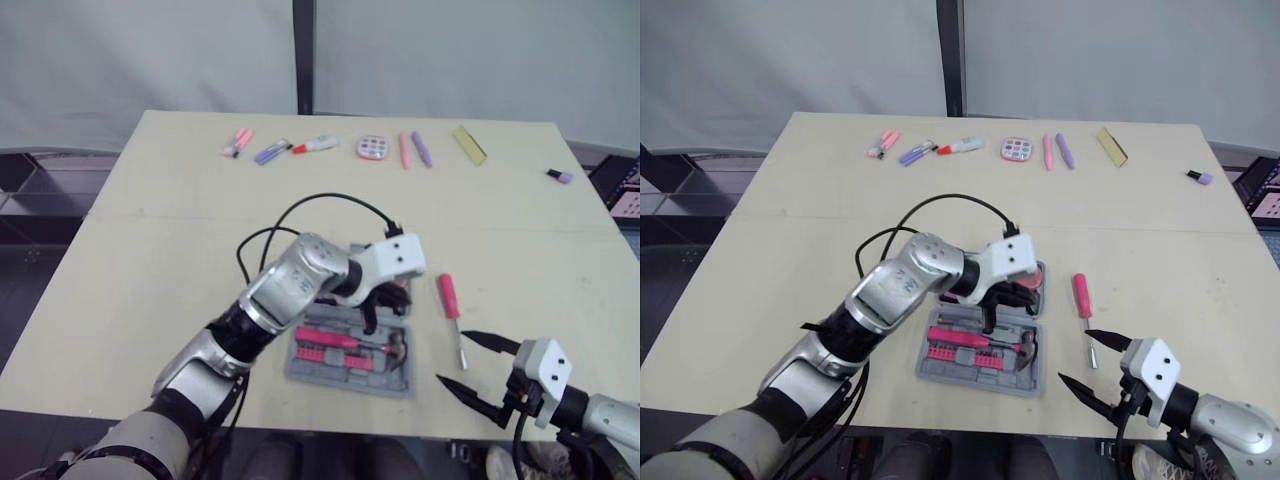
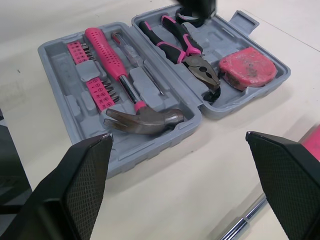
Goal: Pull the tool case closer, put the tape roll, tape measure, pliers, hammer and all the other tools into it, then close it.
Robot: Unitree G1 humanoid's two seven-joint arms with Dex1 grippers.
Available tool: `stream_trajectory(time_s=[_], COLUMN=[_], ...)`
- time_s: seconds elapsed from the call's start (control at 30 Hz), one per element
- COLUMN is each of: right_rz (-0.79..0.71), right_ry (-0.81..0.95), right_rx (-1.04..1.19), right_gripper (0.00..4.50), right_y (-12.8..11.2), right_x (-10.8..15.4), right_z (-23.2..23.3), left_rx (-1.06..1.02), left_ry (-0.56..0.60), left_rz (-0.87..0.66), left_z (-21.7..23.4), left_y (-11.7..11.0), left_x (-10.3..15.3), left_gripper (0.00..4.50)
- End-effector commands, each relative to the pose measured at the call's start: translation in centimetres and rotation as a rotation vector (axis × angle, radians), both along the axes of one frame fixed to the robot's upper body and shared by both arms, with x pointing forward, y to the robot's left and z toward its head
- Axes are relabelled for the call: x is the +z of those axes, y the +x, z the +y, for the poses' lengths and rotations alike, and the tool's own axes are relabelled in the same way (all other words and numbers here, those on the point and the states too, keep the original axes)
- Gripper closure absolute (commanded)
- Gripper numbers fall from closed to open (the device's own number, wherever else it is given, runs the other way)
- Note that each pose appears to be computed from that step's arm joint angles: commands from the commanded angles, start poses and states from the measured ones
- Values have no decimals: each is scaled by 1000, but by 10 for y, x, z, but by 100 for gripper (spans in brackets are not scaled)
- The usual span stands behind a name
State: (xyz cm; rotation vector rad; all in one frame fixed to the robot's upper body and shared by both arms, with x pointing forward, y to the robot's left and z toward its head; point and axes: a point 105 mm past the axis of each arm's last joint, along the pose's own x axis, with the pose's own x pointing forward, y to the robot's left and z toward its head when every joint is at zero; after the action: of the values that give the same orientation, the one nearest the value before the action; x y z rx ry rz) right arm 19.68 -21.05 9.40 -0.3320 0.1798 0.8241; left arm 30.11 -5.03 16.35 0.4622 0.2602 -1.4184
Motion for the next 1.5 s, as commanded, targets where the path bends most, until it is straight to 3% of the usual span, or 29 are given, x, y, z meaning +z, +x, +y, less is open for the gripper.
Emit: stream_trajectory(time_s=[0.03,0.13,0.4,1.0,1.5], right_rz=[-38,-40,-43,-48,-46], right_ry=[-6,-6,-10,-16,-16], right_rx=[-2,-1,-2,-8,-20], right_gripper=[0,0,0,0,0], right_y=[1,2,4,3,1], right_x=[9,9,11,13,13], right_z=[-1,-2,-3,-4,-6], left_rx=[-48,-130,-262,-196,-171], left_ry=[-197,-312,-249,-112,-74], left_rz=[-36,-59,44,-32,-1], left_z=[3,18,62,69,76], left_y=[1,-5,-30,-20,-20], left_x=[26,33,-4,-78,-99], left_gripper=[448,448,448,448,448])
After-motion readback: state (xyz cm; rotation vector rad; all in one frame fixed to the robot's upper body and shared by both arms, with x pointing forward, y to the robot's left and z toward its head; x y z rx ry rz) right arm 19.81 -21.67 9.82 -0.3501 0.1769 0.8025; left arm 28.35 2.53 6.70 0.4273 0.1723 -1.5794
